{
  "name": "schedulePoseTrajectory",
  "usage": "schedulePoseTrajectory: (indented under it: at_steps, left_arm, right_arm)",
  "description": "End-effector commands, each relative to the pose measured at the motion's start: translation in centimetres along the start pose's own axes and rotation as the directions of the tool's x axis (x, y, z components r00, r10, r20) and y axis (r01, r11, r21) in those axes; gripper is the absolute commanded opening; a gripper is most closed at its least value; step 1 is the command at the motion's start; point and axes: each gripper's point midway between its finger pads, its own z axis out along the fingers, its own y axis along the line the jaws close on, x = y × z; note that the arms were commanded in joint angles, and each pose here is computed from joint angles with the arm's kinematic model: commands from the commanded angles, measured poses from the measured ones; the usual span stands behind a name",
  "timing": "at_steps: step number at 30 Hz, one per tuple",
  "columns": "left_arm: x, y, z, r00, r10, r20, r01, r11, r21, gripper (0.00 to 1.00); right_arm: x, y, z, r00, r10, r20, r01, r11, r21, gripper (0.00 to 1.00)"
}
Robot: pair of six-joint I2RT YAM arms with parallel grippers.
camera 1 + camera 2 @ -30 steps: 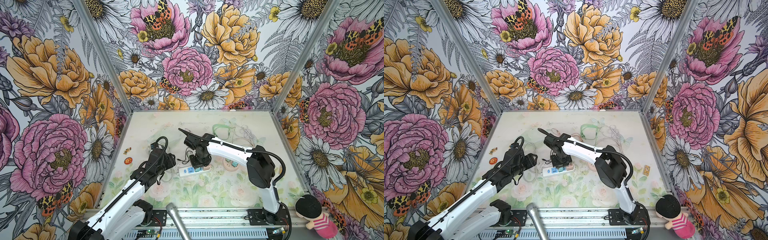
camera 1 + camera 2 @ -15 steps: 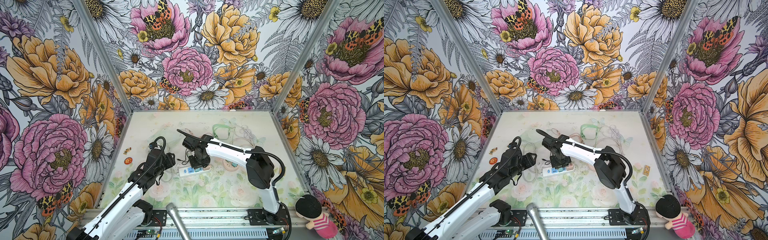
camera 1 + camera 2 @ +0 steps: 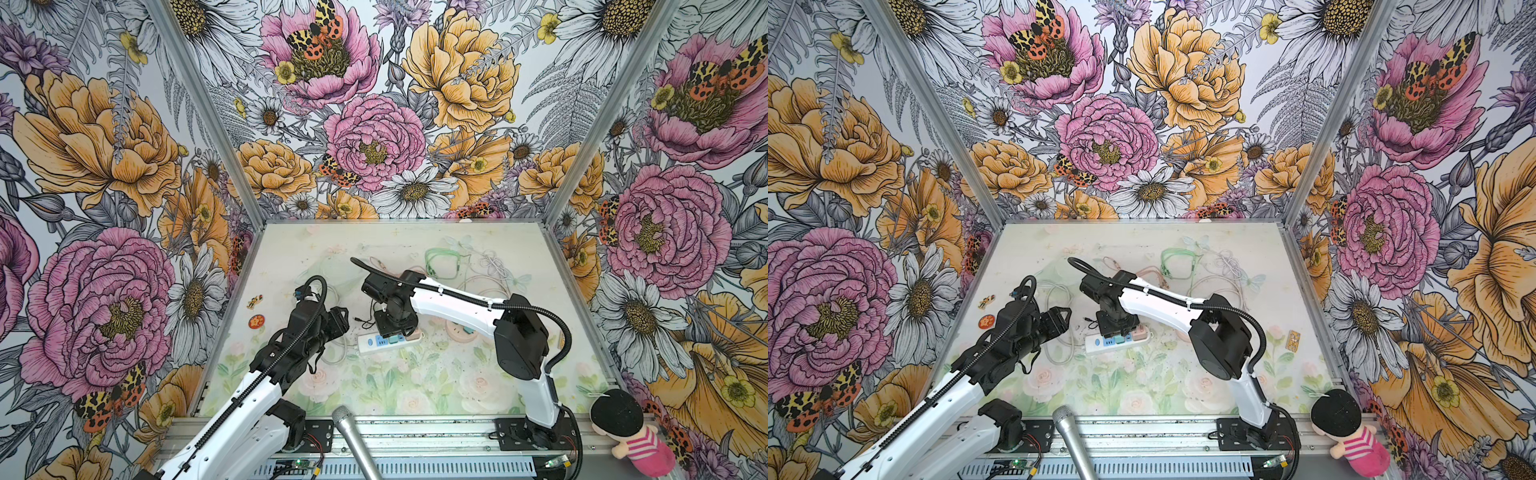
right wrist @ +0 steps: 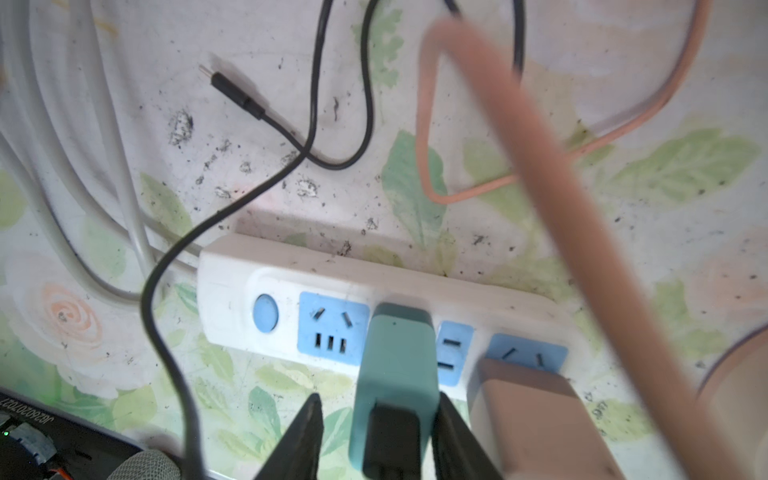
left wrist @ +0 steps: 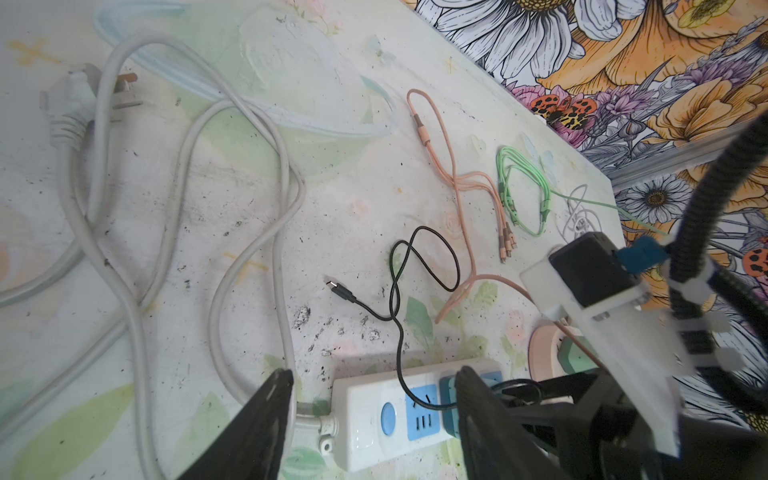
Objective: Insert the plug
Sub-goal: 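Push the teal charger's prongs down into the socket with the right gripper, then open the right gripper and lift it off the teal charger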
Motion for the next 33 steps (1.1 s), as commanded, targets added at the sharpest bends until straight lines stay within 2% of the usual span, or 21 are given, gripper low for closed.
schedulePoseTrajectory:
  at_steps: [1, 9, 13, 17, 19, 21, 23, 27, 30, 33]
  left_arm:
    - [-0.5, -1.1, -0.8, 1.000, 0.024, -0.006, -0.024, 0.999, 0.032, 0.65]
    - [-0.8, -1.7, -1.6, 0.999, 0.034, -0.012, -0.033, 0.999, 0.042, 0.66]
    - [-1.3, -2.5, -2.3, 0.998, 0.057, -0.008, -0.056, 0.997, 0.050, 0.66]
    - [-2.5, -3.4, -2.8, 0.991, 0.135, -0.003, -0.135, 0.990, 0.042, 0.66]
    - [-3.8, -3.7, -3.0, 0.982, 0.187, 0.029, -0.188, 0.982, 0.017, 0.67]
    - [-5.6, -3.6, -2.9, 0.965, 0.247, 0.084, -0.244, 0.969, -0.043, 0.67]
    - [-7.4, -3.5, -2.6, 0.939, 0.319, 0.127, -0.308, 0.946, -0.102, 0.68]
    - [-9.5, -2.5, -0.4, 0.907, 0.402, 0.129, -0.379, 0.910, -0.168, 0.69]
    - [-10.3, -0.2, 1.5, 0.908, 0.404, 0.108, -0.373, 0.900, -0.228, 0.70]
    - [-10.8, 1.5, 3.2, 0.924, 0.362, 0.123, -0.334, 0.921, -0.199, 0.71]
  right_arm:
    - [1.6, 0.8, -1.5, 1.000, -0.012, 0.012, 0.013, 1.000, -0.020, 0.45]
    - [4.5, -0.4, -2.2, 1.000, -0.019, -0.008, 0.019, 1.000, -0.005, 0.51]
    - [6.1, 0.8, -3.9, 0.997, -0.072, 0.001, 0.072, 0.996, -0.055, 0.47]
    - [6.8, 1.8, -7.7, 0.988, -0.135, 0.077, 0.145, 0.981, -0.129, 0.47]
    - [5.8, 0.6, -10.4, 0.969, -0.171, 0.177, 0.193, 0.975, -0.114, 0.48]
    - [4.1, -2.4, -12.6, 0.949, -0.165, 0.270, 0.187, 0.981, -0.057, 0.49]
    - [1.9, -6.6, -14.3, 0.928, -0.112, 0.355, 0.126, 0.992, -0.016, 0.50]
    - [-2.3, -15.1, -16.9, 0.824, -0.032, 0.566, 0.029, 0.999, 0.014, 0.50]
    - [-3.6, -20.5, -17.6, 0.738, -0.014, 0.675, -0.024, 0.999, 0.047, 0.53]
    - [-3.7, -26.8, -17.3, 0.687, 0.064, 0.724, -0.146, 0.988, 0.051, 0.56]
